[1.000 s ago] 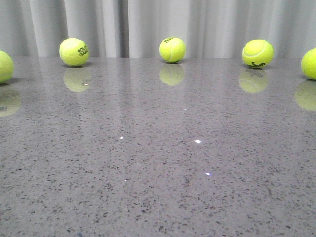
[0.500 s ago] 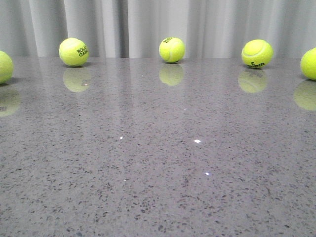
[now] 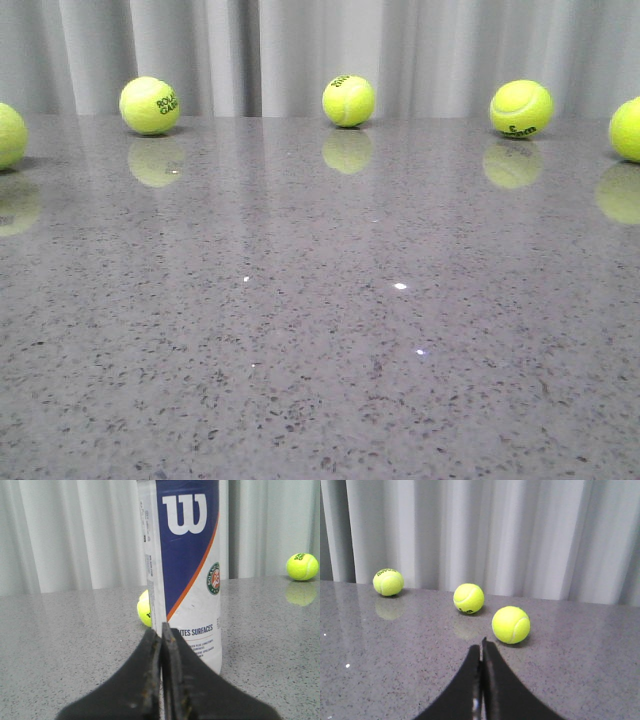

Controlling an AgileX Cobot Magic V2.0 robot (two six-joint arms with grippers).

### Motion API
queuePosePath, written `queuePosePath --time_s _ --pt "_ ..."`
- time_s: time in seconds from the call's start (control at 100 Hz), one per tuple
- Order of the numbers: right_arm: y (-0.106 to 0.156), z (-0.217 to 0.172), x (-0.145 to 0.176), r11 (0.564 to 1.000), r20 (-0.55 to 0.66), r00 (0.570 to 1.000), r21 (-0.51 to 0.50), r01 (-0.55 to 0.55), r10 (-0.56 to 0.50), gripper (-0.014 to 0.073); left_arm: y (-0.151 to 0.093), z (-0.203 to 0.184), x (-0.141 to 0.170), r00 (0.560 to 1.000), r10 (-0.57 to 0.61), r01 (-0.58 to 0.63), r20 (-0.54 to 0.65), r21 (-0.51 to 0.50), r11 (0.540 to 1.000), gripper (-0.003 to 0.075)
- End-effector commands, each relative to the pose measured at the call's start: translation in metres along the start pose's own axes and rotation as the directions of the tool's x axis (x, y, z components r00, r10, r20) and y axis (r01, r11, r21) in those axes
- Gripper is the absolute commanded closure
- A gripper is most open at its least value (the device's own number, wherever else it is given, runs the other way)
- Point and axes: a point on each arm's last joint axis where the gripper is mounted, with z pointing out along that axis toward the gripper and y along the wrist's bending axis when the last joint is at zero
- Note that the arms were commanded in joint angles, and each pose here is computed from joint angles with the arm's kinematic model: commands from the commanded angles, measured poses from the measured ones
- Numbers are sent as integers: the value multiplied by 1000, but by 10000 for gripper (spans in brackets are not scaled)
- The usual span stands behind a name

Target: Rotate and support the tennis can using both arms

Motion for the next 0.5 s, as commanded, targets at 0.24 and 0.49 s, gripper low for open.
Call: queuePosePath --time_s 0.24,0.49 --pt "1 -15 33 1000 101 995 -4 -6 6 661 -1 -2 6 997 -19 19 77 -3 1000 741" --pt "2 -13 47 1000 91 996 -8 -6 6 661 -1 -2 6 997 -19 19 77 -3 1000 741"
